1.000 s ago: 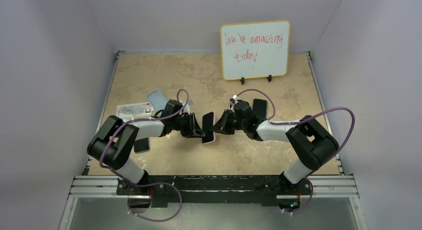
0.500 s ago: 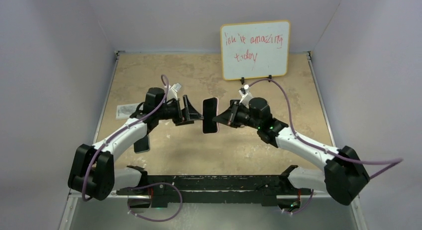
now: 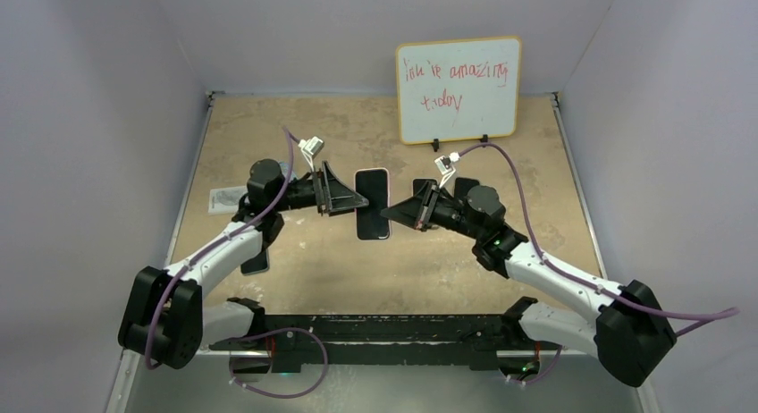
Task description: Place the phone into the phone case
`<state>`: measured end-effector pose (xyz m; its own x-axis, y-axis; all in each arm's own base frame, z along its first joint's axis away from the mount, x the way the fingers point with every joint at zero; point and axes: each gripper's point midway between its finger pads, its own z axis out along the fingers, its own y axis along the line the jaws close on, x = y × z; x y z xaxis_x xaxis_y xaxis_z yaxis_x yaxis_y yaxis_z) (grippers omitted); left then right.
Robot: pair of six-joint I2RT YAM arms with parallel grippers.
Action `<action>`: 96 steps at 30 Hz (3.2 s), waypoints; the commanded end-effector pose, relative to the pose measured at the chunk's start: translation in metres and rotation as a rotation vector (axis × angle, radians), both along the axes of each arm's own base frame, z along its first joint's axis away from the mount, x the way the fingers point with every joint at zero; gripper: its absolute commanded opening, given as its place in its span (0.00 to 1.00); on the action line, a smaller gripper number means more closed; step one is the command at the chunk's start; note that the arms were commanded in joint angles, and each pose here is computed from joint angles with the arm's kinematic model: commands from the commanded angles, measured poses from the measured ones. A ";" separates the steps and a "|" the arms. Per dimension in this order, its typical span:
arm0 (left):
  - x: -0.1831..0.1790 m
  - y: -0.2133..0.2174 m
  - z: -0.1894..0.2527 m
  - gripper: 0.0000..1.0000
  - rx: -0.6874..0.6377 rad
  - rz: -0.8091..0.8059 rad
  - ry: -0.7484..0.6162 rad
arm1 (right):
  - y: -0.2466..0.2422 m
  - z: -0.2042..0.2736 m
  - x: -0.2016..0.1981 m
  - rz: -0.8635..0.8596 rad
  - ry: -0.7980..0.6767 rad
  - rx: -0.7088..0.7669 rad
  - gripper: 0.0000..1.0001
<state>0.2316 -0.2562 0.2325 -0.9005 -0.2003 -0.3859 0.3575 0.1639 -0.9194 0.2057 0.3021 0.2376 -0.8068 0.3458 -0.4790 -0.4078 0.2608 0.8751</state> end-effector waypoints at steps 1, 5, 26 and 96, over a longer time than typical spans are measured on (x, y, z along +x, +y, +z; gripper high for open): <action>-0.016 0.002 0.042 0.69 -0.145 -0.034 -0.101 | 0.004 0.058 -0.008 0.052 -0.130 0.199 0.00; -0.018 0.003 0.044 0.53 -0.166 -0.031 -0.098 | 0.008 0.056 -0.005 0.062 -0.124 0.207 0.00; -0.020 0.004 0.063 0.00 -0.232 -0.024 -0.157 | 0.007 0.020 -0.017 0.107 -0.029 0.107 0.62; -0.070 -0.016 0.018 0.00 -0.066 -0.287 -0.275 | -0.013 0.051 -0.002 -0.036 -0.121 -0.163 0.61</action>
<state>0.1618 -0.2725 0.2425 -0.8268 0.0293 -0.5618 0.5616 -0.0155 -0.8273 0.1977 0.2952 0.2607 -0.7870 0.2439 -0.5667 -0.4467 0.4083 0.7961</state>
